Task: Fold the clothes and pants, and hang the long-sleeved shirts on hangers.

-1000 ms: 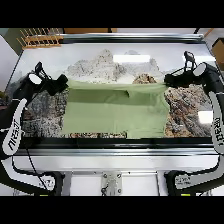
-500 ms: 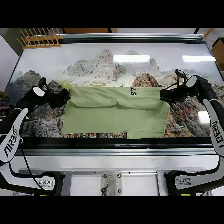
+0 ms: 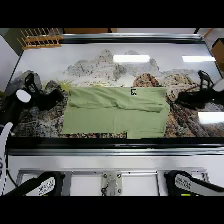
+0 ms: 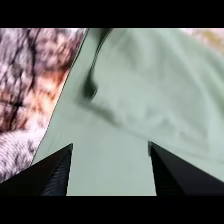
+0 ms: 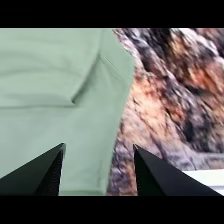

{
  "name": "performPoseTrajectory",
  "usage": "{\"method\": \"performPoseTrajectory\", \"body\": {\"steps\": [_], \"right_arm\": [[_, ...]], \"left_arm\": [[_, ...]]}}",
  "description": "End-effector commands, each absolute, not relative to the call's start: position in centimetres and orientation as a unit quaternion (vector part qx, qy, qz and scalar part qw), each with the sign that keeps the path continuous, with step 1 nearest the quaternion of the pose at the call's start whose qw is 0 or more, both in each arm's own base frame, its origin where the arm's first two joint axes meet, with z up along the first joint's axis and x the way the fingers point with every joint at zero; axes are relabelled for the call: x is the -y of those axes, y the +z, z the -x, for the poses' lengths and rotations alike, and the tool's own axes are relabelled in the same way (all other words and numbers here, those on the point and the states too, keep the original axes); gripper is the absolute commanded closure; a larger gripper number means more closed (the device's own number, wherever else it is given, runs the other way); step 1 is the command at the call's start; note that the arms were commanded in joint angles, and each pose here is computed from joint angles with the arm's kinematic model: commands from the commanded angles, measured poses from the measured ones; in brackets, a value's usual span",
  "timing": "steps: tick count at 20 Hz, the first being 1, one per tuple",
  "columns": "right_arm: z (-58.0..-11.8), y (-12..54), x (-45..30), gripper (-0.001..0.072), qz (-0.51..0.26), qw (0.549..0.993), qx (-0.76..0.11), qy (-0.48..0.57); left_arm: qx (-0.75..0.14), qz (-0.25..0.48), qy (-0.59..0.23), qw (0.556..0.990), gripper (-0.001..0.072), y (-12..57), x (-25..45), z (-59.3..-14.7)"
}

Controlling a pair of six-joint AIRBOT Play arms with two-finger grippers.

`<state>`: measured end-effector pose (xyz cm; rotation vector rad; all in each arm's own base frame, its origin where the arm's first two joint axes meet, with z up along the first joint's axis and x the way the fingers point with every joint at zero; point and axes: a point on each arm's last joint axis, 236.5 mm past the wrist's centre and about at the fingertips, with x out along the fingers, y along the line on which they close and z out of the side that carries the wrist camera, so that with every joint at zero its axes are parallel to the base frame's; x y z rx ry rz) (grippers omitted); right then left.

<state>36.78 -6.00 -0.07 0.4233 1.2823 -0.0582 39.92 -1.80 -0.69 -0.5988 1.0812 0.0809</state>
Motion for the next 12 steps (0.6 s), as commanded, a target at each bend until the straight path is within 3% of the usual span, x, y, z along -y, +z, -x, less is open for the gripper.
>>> {"method": "performPoseTrajectory", "body": {"steps": [1, 2, 3, 4, 7, 9, 12], "right_arm": [[-28.0, -3.0, 7.1, 0.0245, -0.282, 0.723, -0.622, -0.104], [-26.3, -4.4, 6.3, 0.0209, -0.307, 0.71, -0.625, -0.108], [-25.0, -5.8, 5.0, 0.0055, -0.337, 0.694, -0.627, -0.105], [-24.2, -7.0, 3.5, 0.0027, -0.36, 0.682, -0.629, -0.096], [-23.9, -9.4, -0.4, 0.0031, -0.405, 0.669, -0.62, -0.065], [-24.1, -10.5, -1.7, 0.0124, -0.401, 0.677, -0.614, -0.062], [-24.7, -10.9, -3.2, 0.0137, -0.378, 0.69, -0.616, -0.045]], "left_arm": [[-0.54, 0.301, 0.034, 0.785, 0.021, -2.6, 3.5, -33.7], [-0.542, 0.316, 0.034, 0.778, 0.021, -3.2, 4.0, -32.5], [-0.542, 0.329, 0.033, 0.772, 0.021, -3.6, 4.5, -31.6], [-0.541, 0.338, 0.033, 0.769, 0.021, -3.9, 4.9, -30.8], [-0.536, 0.353, 0.034, 0.766, 0.021, -4.7, 5.3, -29.2], [-0.538, 0.354, 0.037, 0.764, 0.0211, -5.3, 5.4, -28.4], [-0.538, 0.354, 0.038, 0.764, 0.021, -5.6, 5.4, -27.8]]}}
